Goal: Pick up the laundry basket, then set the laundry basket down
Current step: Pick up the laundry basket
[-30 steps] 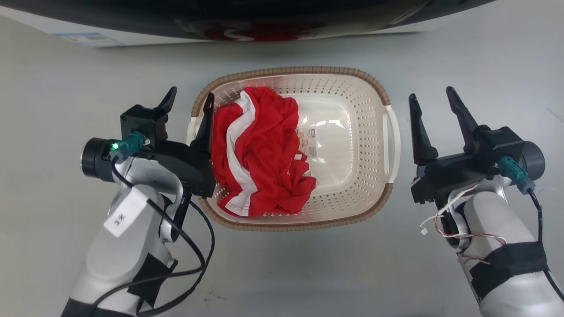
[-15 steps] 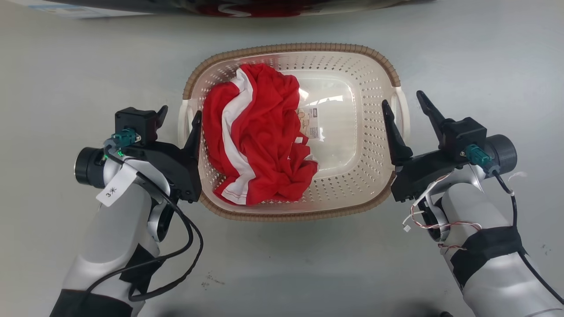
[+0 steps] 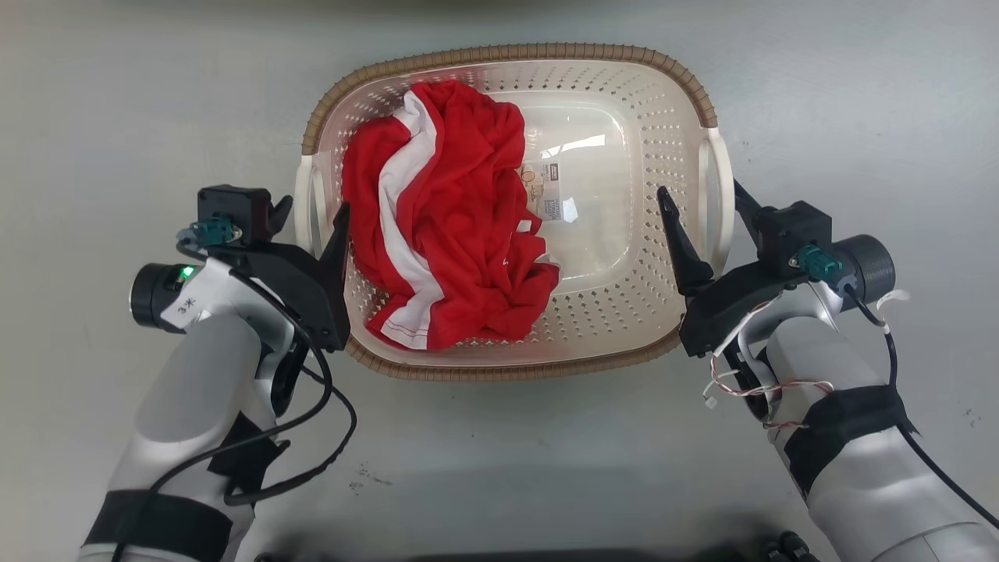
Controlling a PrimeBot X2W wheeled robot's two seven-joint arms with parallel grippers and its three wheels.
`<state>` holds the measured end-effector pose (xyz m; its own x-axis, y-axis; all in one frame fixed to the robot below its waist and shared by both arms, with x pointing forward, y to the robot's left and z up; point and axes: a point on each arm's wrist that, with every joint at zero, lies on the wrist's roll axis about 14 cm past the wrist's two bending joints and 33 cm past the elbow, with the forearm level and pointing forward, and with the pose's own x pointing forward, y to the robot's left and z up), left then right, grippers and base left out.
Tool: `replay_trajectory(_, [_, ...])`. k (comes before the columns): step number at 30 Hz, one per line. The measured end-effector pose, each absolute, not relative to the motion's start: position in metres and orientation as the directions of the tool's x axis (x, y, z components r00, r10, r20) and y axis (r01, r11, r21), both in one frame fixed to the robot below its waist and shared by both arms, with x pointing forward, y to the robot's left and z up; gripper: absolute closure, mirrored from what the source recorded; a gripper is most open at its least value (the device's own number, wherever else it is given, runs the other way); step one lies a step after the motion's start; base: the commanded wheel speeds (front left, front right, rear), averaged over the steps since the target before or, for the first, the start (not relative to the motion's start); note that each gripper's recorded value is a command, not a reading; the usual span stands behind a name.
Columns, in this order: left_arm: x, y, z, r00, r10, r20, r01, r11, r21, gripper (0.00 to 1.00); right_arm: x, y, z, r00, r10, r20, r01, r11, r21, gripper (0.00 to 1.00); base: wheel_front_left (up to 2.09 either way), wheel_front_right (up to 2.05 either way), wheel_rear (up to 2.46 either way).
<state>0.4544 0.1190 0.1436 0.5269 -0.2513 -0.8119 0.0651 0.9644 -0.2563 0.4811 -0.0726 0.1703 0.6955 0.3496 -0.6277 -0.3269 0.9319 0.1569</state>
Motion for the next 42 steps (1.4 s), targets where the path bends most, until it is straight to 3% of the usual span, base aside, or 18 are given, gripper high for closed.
replay_trajectory(3, [0.459, 0.120, 0.140, 0.524, -0.246, -0.815, 0.059, 0.966, -0.253, 0.00, 0.484, -0.070, 0.167, 0.689, 0.358, -0.630, -0.337, 0.928, 0.158, 0.00, 0.00, 0.00, 0.00])
replay_trajectory(4, [0.459, 0.120, 0.139, 0.522, -0.247, -0.817, 0.059, 0.965, -0.254, 0.47, 0.485, -0.070, 0.166, 0.687, 0.358, -0.632, -0.339, 0.928, 0.157, 0.55, 0.00, 0.00, 0.00])
replay_trajectory(5, [0.460, 0.120, 0.139, 0.519, -0.249, -0.818, 0.061, 0.965, -0.256, 1.00, 0.486, -0.071, 0.165, 0.685, 0.358, -0.634, -0.340, 0.927, 0.156, 1.00, 0.00, 0.00, 0.00])
replay_trajectory(24, [0.450, 0.113, 0.143, 0.473, -0.251, -0.845, 0.039, 0.964, -0.265, 1.00, 0.477, -0.076, 0.166, 0.648, 0.350, -0.676, -0.338, 0.928, 0.157, 1.00, 0.00, 0.00, 0.00])
replay_trajectory(42, [0.438, 0.104, 0.189, 0.457, -0.261, -0.851, 0.010, 0.958, -0.288, 1.00, 0.466, -0.089, 0.208, 0.623, 0.321, -0.713, -0.325, 0.936, 0.138, 1.00, 0.00, 0.00, 0.00])
